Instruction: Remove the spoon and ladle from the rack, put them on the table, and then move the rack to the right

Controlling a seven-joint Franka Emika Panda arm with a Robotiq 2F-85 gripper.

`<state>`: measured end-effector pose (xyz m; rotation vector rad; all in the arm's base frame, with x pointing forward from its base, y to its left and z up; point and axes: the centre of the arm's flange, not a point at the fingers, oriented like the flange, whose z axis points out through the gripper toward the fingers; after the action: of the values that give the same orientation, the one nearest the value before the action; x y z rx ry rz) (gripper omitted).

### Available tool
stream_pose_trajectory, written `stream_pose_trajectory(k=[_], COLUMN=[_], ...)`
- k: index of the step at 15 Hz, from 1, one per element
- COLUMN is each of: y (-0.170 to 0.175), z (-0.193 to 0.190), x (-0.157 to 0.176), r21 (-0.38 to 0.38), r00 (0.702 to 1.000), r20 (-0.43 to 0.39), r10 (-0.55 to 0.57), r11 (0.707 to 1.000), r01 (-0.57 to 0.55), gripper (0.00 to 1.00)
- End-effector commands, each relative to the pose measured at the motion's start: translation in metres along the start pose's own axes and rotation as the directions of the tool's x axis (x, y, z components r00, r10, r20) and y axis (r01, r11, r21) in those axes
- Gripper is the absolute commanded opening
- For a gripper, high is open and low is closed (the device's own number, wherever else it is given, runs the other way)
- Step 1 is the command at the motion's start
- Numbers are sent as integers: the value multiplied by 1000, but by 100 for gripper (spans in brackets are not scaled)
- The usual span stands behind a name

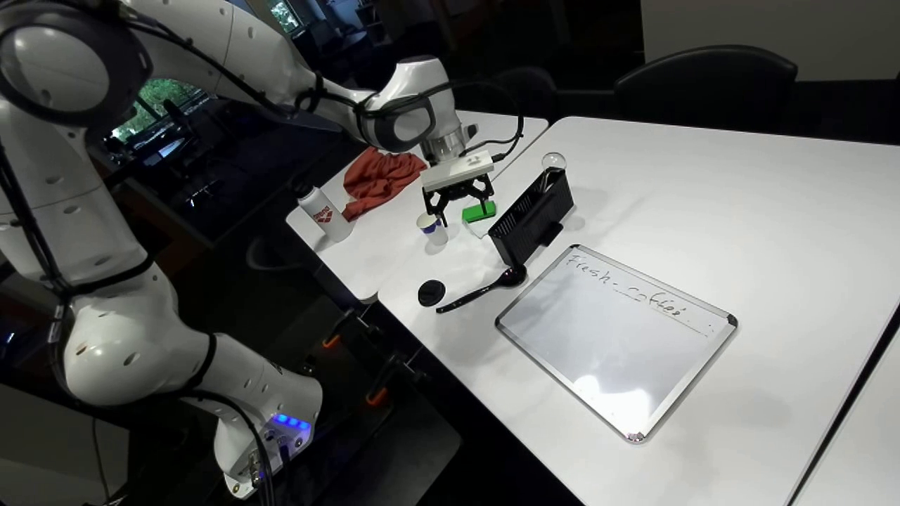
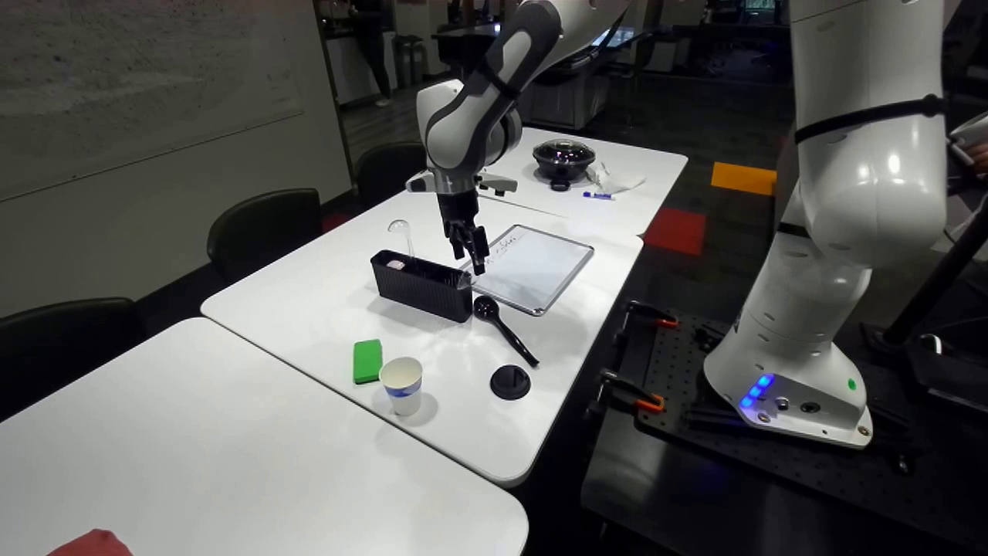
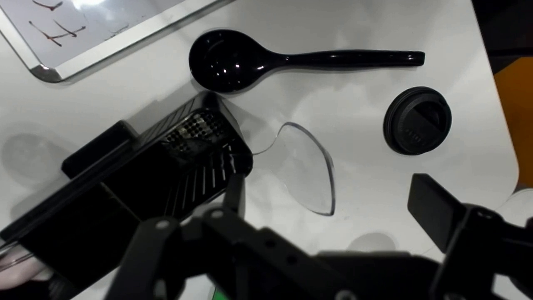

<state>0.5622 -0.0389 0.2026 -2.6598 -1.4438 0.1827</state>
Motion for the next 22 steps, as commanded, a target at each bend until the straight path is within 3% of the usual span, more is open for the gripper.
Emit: stream_pose_trajectory(k=[1, 2, 4, 13, 22], y=[9, 9, 9, 9, -14], z=[6, 8, 11, 8, -52], x=[4, 5, 6, 4, 1], r21=[26, 32, 39, 56, 55], r00=[999, 999, 999, 999, 1000], r20=[-27, -30, -35, -36, -19], r10=[-24, -29, -42, -31, -17], r11=[999, 999, 998, 998, 998], r01=[25, 30, 43, 33, 18], gripper=[95, 74, 69, 1, 2])
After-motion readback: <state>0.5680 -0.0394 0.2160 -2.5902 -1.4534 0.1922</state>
